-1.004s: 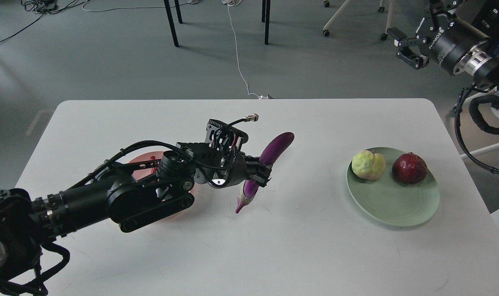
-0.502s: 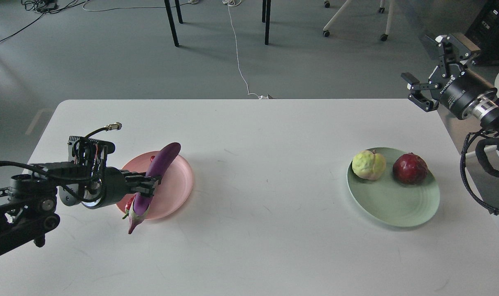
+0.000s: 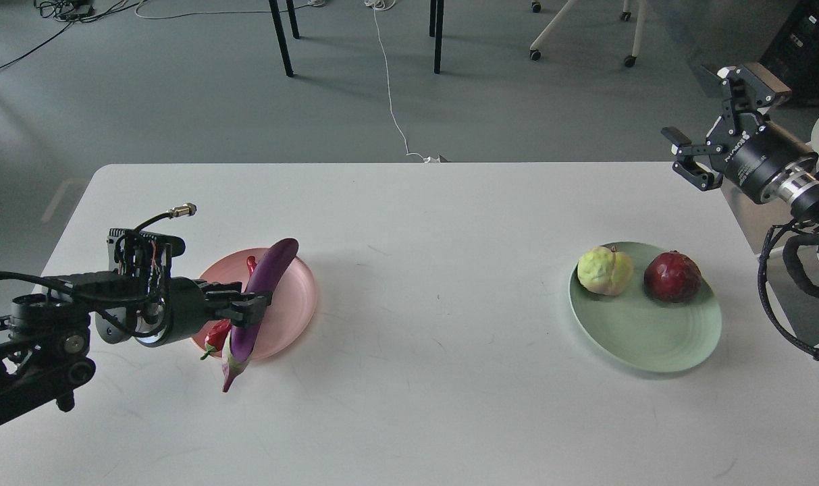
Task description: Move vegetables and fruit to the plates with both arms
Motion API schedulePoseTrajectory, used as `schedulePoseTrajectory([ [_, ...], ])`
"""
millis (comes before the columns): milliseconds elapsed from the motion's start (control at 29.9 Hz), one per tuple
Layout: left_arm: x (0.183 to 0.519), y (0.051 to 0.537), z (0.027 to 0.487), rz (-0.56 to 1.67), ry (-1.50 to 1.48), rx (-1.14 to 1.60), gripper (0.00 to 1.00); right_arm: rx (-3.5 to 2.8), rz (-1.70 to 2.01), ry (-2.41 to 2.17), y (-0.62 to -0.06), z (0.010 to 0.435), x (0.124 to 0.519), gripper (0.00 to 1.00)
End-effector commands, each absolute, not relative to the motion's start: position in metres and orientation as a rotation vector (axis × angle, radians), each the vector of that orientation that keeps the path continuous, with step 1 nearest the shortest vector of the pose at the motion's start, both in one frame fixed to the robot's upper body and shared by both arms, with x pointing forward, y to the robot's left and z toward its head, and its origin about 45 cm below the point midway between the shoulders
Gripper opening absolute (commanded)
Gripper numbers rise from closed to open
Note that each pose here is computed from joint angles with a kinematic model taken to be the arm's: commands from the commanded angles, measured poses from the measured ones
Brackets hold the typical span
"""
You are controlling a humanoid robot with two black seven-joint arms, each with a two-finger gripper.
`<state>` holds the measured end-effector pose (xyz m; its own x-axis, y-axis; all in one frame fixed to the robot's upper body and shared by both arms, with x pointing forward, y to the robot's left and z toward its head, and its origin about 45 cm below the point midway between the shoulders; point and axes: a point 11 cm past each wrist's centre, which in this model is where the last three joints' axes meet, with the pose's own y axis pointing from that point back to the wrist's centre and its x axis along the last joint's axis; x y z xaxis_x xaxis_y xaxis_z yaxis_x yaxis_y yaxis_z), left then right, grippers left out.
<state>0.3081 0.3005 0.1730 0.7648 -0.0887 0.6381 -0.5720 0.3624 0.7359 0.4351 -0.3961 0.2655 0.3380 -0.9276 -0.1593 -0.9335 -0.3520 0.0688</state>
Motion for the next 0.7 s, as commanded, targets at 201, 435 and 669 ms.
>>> schedulePoseTrajectory([
  [201,0.337,0.294,0.22,0.529,-0.583,0.988,1.0,-2.547,0.269,1.756,-0.393,0.265,0.436,0.99],
  [435,0.377,0.262,0.282,0.841,-0.216,0.329,1.0,-2.478,0.246,1.737,-0.389,0.277,0.444,0.99],
  [669,0.404,0.245,0.282,1.013,0.029,-0.104,1.0,-2.488,0.308,1.677,-0.365,0.262,0.444,0.99],
])
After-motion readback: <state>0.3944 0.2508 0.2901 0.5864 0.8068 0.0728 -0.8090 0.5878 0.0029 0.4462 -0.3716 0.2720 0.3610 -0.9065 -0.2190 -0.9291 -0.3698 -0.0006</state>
